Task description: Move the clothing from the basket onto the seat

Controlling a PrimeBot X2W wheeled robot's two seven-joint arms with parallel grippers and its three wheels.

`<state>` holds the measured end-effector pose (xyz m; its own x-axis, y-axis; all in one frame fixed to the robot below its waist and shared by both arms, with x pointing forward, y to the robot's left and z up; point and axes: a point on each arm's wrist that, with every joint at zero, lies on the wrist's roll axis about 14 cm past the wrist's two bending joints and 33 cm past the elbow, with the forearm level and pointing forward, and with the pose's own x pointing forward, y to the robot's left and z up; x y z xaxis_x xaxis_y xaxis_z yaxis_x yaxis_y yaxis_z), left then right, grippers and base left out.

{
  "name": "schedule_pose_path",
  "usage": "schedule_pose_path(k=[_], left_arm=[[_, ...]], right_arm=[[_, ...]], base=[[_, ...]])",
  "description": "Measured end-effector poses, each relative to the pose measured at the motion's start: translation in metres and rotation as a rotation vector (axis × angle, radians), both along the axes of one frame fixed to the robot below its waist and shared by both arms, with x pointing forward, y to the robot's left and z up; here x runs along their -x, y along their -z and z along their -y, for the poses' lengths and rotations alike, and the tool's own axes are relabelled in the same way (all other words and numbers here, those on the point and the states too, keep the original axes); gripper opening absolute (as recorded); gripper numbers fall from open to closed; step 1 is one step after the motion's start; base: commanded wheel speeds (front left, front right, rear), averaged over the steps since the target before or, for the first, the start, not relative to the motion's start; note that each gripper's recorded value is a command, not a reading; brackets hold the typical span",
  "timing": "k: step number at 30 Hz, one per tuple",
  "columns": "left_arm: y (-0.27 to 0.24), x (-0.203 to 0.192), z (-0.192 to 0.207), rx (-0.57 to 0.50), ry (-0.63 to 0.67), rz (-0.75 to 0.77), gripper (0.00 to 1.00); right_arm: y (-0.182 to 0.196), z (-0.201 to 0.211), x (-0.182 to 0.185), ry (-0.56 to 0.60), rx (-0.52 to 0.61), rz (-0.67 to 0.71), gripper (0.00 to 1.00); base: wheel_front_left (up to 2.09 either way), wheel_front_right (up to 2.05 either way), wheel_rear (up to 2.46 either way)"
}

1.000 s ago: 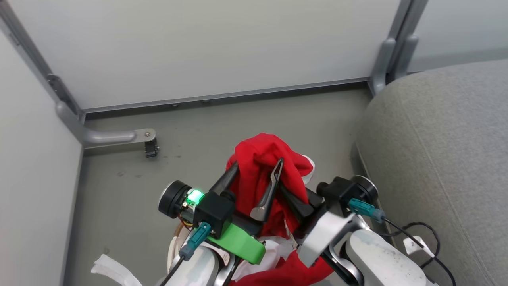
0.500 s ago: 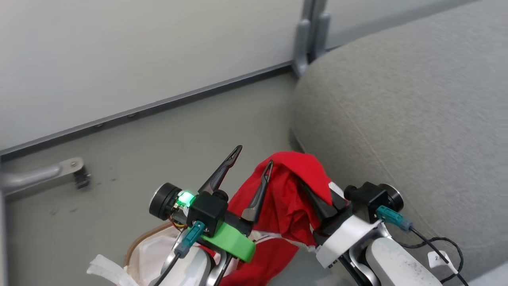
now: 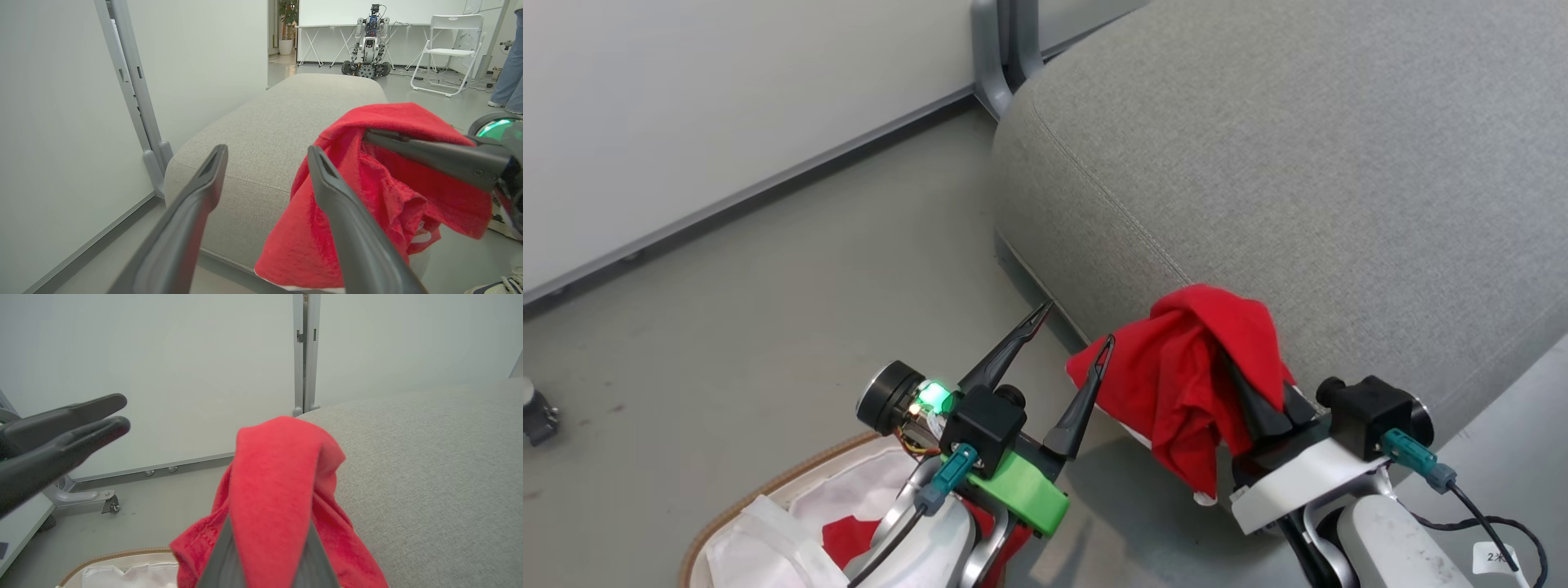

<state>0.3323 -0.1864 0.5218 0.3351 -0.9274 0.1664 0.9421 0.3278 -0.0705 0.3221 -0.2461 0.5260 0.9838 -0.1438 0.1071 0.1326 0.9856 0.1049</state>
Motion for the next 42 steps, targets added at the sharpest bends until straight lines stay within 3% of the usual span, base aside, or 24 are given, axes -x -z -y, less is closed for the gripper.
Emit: schedule_pose_path(k=[8, 17, 23, 29, 35, 41, 42], left_arm=[[0.028, -0.012, -0.001, -0.026, 0.003, -0.053, 1.00], [0.057, -0.042, -0.012, -0.043, -0.019, -0.070, 1.00], [0.080, -0.068, -0.023, -0.049, -0.048, -0.088, 1.00], [0.106, -0.092, -0.042, -0.059, -0.104, -0.128, 1.00], [0.133, -0.109, -0.063, -0.080, -0.165, -0.172, 1.00], [0.161, -0.120, -0.089, -0.122, -0.243, -0.227, 1.00], [0.164, -0.121, -0.092, -0.128, -0.251, -0.233, 1.00]], right_arm=[[-0.015, 0.033, -0.026, 0.022, 0.146, -0.013, 0.00], [-0.069, 0.110, -0.093, 0.117, 0.387, 0.012, 0.00], [-0.086, 0.150, -0.142, 0.171, 0.511, -0.020, 0.00], [-0.089, 0.185, -0.189, 0.241, 0.541, -0.048, 0.00], [-0.059, 0.201, -0.228, 0.266, 0.522, -0.118, 0.00], [0.039, 0.188, -0.239, 0.245, 0.404, -0.286, 0.00], [0.053, 0.187, -0.235, 0.245, 0.388, -0.310, 0.14]], base=[[0.00, 0.00, 0.00], [0.00, 0.00, 0.00], [0.00, 0.00, 0.00], [0.00, 0.00, 0.00], [0.00, 0.00, 0.00], [0.00, 0.00, 0.00], [0.00, 0.00, 0.00]])
